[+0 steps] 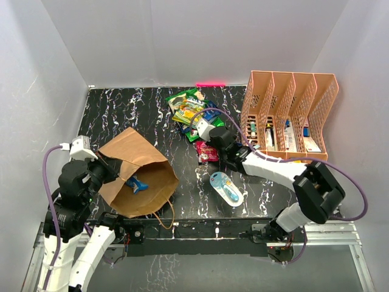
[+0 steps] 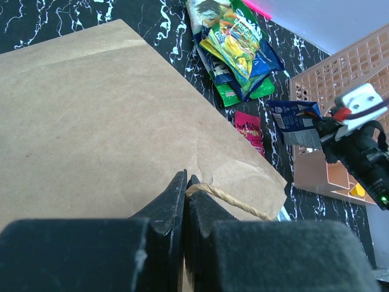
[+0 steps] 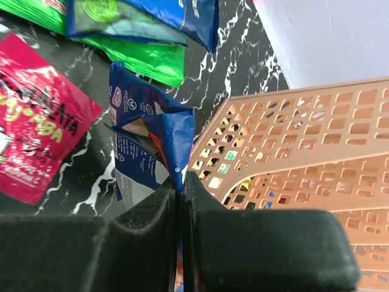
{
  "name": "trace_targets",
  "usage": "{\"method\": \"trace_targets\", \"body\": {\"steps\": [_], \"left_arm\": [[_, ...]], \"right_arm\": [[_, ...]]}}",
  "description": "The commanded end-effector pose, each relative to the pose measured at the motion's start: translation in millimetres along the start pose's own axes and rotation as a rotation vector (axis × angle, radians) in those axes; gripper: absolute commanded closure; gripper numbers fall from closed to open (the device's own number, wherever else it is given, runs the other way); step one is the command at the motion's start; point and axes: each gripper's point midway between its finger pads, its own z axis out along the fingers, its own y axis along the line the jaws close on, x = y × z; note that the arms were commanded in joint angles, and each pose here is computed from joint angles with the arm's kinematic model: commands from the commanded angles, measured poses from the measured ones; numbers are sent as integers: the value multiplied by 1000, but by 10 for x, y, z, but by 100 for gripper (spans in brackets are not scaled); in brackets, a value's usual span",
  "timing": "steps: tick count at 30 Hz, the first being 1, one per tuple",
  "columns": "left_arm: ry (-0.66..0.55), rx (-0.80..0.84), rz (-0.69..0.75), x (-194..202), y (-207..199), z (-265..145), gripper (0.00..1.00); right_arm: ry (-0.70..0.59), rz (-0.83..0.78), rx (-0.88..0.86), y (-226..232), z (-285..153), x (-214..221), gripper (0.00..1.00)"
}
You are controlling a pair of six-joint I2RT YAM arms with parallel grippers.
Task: Take the snacks out of the paper bag
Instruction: Place the snack at the center of the board.
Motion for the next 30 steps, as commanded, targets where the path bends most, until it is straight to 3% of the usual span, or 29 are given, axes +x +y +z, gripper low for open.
{"method": "trace_targets", "body": {"steps": [1,4,12,24,26,30], "left_arm": [[-18,19,25,-109,-70,-48,100],[-19,21,26,-109,-72,-66,100],[-17,26,25,-92,-71,-77,100],[-14,23,20,-100,-75,-96,100],[-13,28,16,-103,-88,-88,100],[-7,32,16,-101,-102,-73,100]], "right_arm": [[28,1,114,-289,112,-120,92],[93,-30,75,-131,215,0,92],[33,143,-219,583,333,-199,92],[94,308,-472,1216,286,-153,91],[97,325,-505,1320,260,-95,85],[31,368,-543,1394,210,-172,61]]}}
